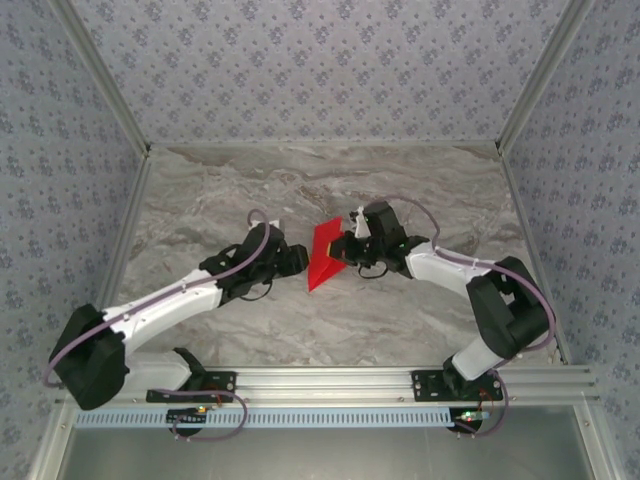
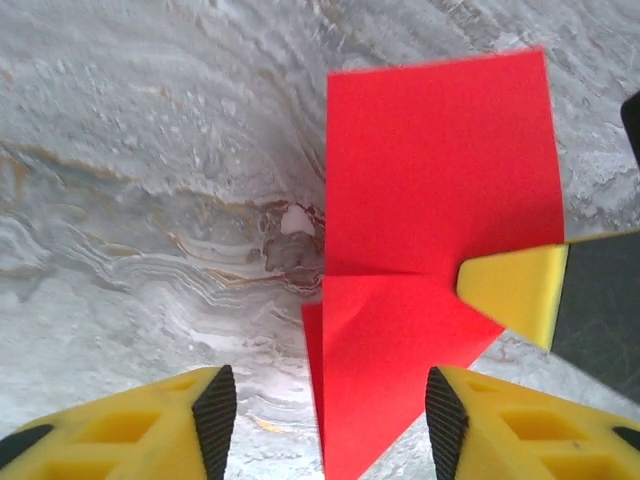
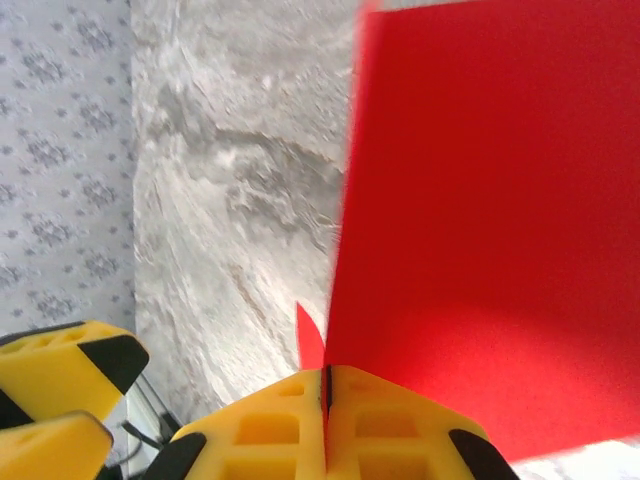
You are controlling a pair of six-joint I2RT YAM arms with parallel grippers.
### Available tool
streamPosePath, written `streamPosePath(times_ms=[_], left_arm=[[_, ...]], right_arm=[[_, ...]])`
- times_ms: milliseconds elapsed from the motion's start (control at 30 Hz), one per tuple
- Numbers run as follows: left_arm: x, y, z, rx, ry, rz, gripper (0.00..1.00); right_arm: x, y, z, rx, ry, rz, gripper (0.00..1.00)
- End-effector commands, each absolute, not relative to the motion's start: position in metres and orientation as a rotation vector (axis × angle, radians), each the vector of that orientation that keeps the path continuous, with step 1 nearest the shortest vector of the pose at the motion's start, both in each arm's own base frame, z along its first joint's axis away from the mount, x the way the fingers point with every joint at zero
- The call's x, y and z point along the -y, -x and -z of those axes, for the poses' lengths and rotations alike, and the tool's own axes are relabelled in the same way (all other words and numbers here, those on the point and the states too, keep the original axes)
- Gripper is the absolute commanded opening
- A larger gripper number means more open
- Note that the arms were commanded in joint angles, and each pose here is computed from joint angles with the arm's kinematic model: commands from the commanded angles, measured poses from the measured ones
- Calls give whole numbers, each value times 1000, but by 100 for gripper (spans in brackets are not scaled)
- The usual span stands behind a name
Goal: Fold a paper plane with a square sheet of paper (pick it up from the middle)
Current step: Fourth fold the wing at the center of the table.
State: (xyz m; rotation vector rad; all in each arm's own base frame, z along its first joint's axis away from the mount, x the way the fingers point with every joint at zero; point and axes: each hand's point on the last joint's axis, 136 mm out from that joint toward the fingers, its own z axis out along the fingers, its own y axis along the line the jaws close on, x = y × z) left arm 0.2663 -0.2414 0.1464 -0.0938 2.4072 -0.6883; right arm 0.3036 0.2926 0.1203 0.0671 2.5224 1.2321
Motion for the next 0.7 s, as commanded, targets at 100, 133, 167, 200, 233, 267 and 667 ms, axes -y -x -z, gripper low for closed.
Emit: streamPosePath(times_ms=[100, 133, 167, 200, 233, 267, 667], left_arm=[[214, -263, -163, -2293, -10, 573, 67], [215, -263, -166, -2267, -31, 586, 68], [215, -262, -167, -2252, -47, 589, 69], [215, -262, -166, -2240, -65, 588, 70], [215, -262, -165, -2230, -86, 583, 72], [216, -262, -163, -2227, -105, 578, 73], [256, -259, -115, -2152, -496, 546, 73]], right_arm=[[-290, -313, -142, -2479, -351, -1135, 0], [-290, -313, -140, -2484, -379, -1117, 0], [-290, -314, -136, -2496, -404, -1102, 0], [-289, -314, -129, -2512, -444, -1087, 0], [-288, -313, -121, -2524, -484, -1080, 0], [-287, -313, -114, -2533, -524, -1077, 0], [-274, -302, -46, -2688, -803, -898, 0]])
